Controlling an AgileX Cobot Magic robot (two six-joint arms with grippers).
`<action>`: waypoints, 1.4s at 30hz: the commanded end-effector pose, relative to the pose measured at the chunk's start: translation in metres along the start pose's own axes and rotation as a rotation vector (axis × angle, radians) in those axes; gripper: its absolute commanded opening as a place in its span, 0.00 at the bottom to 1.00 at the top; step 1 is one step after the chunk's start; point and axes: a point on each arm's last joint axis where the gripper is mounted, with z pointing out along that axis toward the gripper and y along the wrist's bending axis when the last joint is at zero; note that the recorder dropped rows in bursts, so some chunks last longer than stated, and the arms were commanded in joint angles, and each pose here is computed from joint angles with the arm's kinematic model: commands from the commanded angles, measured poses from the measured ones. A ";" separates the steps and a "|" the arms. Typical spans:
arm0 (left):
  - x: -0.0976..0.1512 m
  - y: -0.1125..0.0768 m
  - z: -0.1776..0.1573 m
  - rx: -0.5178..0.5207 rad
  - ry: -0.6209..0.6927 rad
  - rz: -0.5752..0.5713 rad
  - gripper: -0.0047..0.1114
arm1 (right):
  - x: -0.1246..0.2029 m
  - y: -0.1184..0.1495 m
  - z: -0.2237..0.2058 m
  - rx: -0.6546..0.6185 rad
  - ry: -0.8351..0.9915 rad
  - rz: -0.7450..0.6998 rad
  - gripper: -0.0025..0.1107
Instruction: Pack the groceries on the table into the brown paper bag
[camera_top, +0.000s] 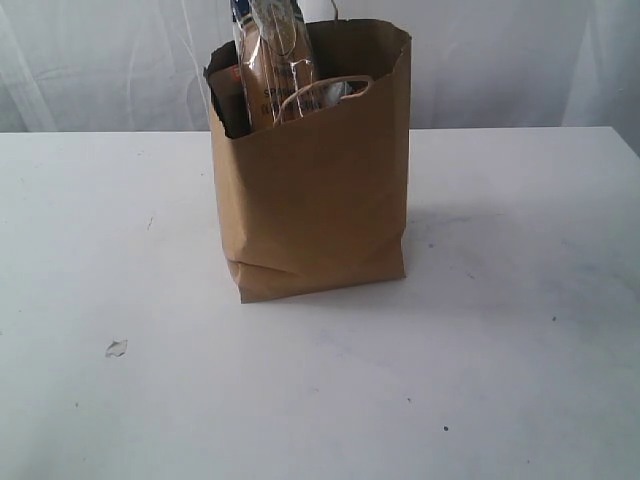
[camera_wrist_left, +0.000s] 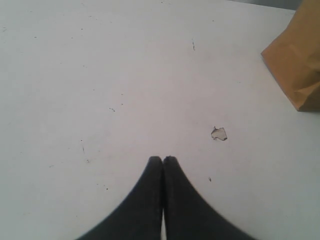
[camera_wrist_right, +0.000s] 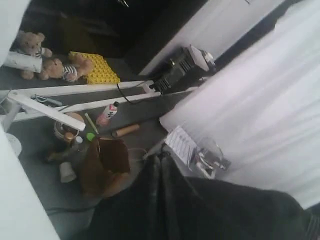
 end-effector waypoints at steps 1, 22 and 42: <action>0.001 0.000 0.000 0.007 0.000 -0.005 0.04 | 0.016 -0.018 0.007 0.063 0.039 0.251 0.02; 0.001 0.000 0.000 0.007 0.000 -0.005 0.04 | -0.007 -0.061 -0.081 -0.928 -0.698 1.001 0.02; 0.001 0.000 0.000 0.007 0.000 0.002 0.04 | 0.058 -0.162 -0.170 -0.704 -0.952 0.424 0.02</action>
